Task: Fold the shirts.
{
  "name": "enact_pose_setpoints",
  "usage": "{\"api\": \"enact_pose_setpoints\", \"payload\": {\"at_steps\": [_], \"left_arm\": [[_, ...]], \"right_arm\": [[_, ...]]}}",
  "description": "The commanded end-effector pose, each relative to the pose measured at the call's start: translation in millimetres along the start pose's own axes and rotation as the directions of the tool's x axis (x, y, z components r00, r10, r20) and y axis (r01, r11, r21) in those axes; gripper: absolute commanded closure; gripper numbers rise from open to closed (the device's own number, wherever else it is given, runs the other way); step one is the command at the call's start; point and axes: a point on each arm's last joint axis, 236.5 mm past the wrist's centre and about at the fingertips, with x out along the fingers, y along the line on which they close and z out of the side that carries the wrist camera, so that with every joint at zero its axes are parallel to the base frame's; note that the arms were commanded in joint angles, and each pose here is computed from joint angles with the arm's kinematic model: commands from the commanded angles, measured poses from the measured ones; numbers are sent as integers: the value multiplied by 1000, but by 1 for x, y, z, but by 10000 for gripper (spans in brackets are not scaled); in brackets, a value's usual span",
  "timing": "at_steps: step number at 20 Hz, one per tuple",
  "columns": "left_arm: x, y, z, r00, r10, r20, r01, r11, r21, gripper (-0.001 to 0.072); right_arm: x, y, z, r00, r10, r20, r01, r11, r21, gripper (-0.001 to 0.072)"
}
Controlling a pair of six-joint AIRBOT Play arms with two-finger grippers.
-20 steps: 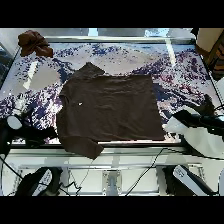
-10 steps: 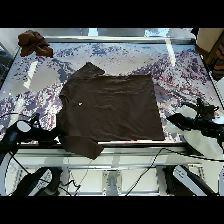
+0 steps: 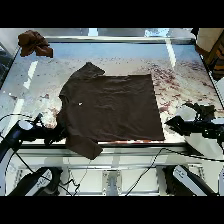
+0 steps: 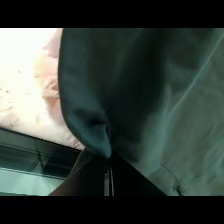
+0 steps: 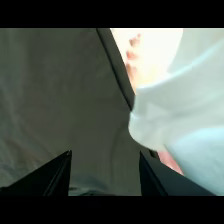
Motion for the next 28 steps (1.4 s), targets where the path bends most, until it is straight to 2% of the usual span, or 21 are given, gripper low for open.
{"api": "enact_pose_setpoints", "payload": {"at_steps": [1,5,11,13,16,17,20,23,25,26,28], "left_arm": [[0,-7,-2,999,-30,-9,31,1000,8,699],[0,-14,-2,998,-63,-10,63,997,33,700],[-2,-28,-2,993,-119,-12,119,992,35,699],[-2,-28,-2,993,-118,-11,119,992,36,699],[-2,-28,-2,993,-118,-11,119,992,36,699],[-2,-28,-2,993,-118,-11,119,992,36,700],[-2,-28,-2,993,-118,-11,119,992,36,699],[-3,-34,4,990,-140,13,140,990,26,700],[-17,-66,22,964,-254,78,249,966,62,700],[-35,-96,32,929,-354,110,344,933,104,700],[-92,-163,42,808,-569,152,530,815,235,700]], "right_arm": [[-3,-11,-36,987,-47,-153,61,994,86,230],[-5,-33,-50,969,-134,-205,158,982,106,230],[35,-39,-55,988,-59,-141,81,983,162,232],[43,-39,-49,994,-44,-98,60,983,172,269],[47,-33,-34,999,-8,-37,14,982,186,272],[48,-29,-28,1000,12,-14,-9,980,199,343],[48,-16,-20,997,70,17,-72,981,182,682],[43,3,-19,990,140,11,-141,983,122,678],[26,28,-10,979,204,18,-205,976,71,678],[9,47,0,969,243,40,-244,970,15,679],[-39,88,20,941,316,124,-301,946,-121,679]]}}
